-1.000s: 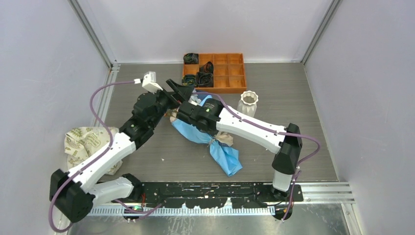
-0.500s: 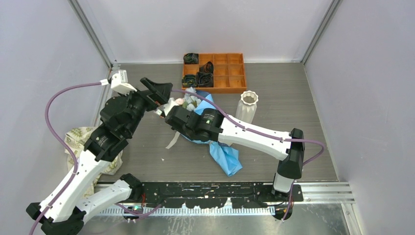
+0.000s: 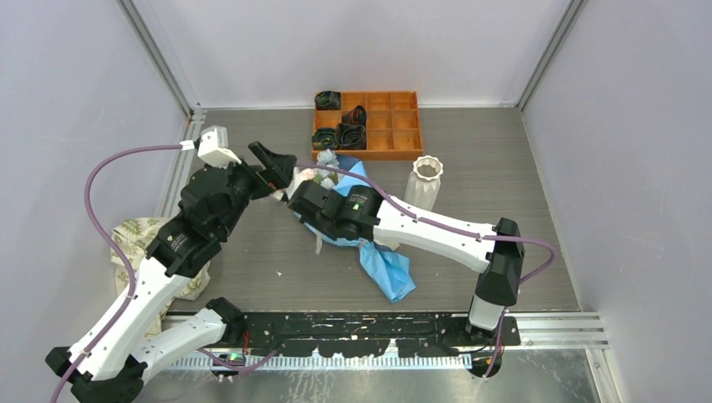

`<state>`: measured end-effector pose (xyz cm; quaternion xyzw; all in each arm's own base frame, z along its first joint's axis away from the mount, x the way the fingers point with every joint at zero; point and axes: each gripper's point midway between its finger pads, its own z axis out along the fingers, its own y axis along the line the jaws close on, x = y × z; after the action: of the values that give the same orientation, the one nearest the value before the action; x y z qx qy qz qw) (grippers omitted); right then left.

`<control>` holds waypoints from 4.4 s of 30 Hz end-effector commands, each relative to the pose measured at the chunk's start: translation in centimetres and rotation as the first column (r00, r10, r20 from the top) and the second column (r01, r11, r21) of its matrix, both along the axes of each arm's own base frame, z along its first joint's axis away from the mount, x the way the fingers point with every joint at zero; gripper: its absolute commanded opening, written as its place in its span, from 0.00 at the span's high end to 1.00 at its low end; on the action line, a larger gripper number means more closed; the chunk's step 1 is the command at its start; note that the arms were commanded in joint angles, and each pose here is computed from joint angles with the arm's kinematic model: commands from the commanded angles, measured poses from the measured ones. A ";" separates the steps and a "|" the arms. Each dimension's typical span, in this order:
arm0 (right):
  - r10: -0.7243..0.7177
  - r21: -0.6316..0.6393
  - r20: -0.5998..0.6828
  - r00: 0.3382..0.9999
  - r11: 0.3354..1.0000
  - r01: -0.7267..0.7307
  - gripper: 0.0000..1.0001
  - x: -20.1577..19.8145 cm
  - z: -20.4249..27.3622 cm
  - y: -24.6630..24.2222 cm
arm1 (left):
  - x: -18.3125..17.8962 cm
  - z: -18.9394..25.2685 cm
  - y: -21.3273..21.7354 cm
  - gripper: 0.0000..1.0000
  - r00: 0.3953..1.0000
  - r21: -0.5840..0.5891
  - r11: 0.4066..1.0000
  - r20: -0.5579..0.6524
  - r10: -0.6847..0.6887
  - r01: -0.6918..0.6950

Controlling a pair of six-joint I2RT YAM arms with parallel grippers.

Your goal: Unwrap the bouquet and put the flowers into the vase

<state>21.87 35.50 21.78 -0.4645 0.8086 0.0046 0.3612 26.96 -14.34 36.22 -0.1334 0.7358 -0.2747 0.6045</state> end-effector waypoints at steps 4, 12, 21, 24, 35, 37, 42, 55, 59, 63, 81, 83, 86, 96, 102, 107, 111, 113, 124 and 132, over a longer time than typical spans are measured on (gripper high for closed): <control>-0.197 0.453 -0.007 0.980 0.873 0.178 0.99 4.7 8.3 0.7 | -1.9 -9.1 6.2 0.00 0.957 0.382 0.920 -0.223 0.187 -0.091; -0.125 0.518 -0.054 0.991 0.845 0.135 0.99 3.8 10.2 2.7 | 0.6 -11.7 5.1 0.00 0.945 0.372 0.918 -0.230 0.234 -0.137; -0.108 0.485 -0.127 0.986 0.860 0.157 0.99 3.1 7.8 3.4 | 3.7 -9.3 4.1 0.00 0.965 0.355 0.924 -0.160 0.210 -0.142; -0.094 0.494 -0.173 0.980 0.853 0.169 0.99 2.6 6.6 4.1 | 5.2 -7.3 3.7 0.00 0.971 0.351 0.924 -0.122 0.207 -0.152; -0.138 0.432 -0.198 0.970 0.877 0.213 0.99 3.1 2.3 4.3 | 7.7 -2.4 2.2 0.00 0.989 0.258 0.962 -0.086 0.118 -0.092; -0.148 0.425 -0.181 0.972 0.880 0.212 0.99 3.7 2.1 4.5 | 7.1 -2.2 1.1 0.00 0.992 0.217 0.976 -0.109 0.057 -0.032; -0.196 0.396 -0.123 0.973 0.889 0.229 0.99 5.8 1.8 4.6 | 5.1 -2.2 -2.1 0.00 0.973 0.079 0.988 -0.203 -0.111 0.129; -0.214 0.337 -0.202 0.956 0.901 0.273 0.99 4.8 -3.1 3.7 | 5.7 7.0 2.6 0.00 0.999 0.051 0.999 -0.050 0.016 -0.014; -0.212 0.341 -0.210 0.955 0.899 0.275 0.99 4.4 -3.3 3.4 | 6.5 6.4 3.6 0.00 0.996 0.078 0.995 -0.058 0.074 -0.070; -0.213 0.363 -0.195 0.957 0.891 0.272 0.99 3.9 -1.5 2.7 | 7.2 2.2 5.3 0.00 0.978 0.127 0.979 -0.115 0.171 -0.156; -0.250 0.613 0.093 0.964 0.777 0.142 0.99 4.1 19.7 -2.4 | 7.7 -15.9 2.8 0.03 0.917 0.066 0.998 -0.397 0.031 -0.005; -0.241 0.646 0.116 0.964 0.756 0.111 0.99 4.3 21.9 -1.8 | 7.6 -16.7 2.0 0.03 0.917 0.045 0.998 -0.399 -0.019 0.040; -0.242 0.689 0.152 0.958 0.721 0.073 0.99 4.7 24.7 -1.1 | 7.2 -17.2 0.8 0.03 0.920 0.028 0.993 -0.379 -0.097 0.117; -0.344 0.747 0.281 0.896 0.665 0.021 0.99 8.0 29.7 0.3 | 4.6 -17.2 -2.7 0.03 0.902 -0.012 0.956 -0.329 -0.279 0.292; -0.455 0.791 0.318 0.832 0.611 0.032 0.97 12.3 32.5 -0.9 | 3.1 -18.0 -4.4 0.03 0.882 -0.016 0.935 -0.328 -0.339 0.354; -0.580 0.820 0.215 0.785 0.544 0.178 0.86 18.4 30.4 -4.4 | 1.8 -18.1 -5.8 0.03 0.867 0.016 0.914 -0.325 -0.378 0.404; -0.610 0.794 0.101 0.786 0.525 0.306 0.47 21.3 25.9 -6.4 | 0.5 -18.5 -6.7 0.03 0.857 0.066 0.895 -0.326 -0.399 0.442; -0.616 0.763 0.087 0.783 0.546 0.345 0.33 21.3 24.1 -7.0 | 0.0 -18.8 -7.2 0.02 0.850 0.069 0.888 -0.333 -0.409 0.454; -0.546 0.621 -0.107 0.831 0.616 0.485 0.31 12.2 11.6 -9.2 | -0.6 -20.8 -10.0 0.04 0.814 0.061 0.876 -0.404 -0.417 0.479; -0.534 0.496 -0.280 0.798 0.631 0.597 0.42 4.5 1.4 -10.4 | -1.7 -22.9 -12.6 0.05 0.795 0.114 0.866 -0.469 -0.385 0.487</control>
<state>28.19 25.27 25.76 -0.1070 0.8817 0.1188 0.4439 24.13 -25.56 12.35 0.0694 0.8933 -0.2938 0.3329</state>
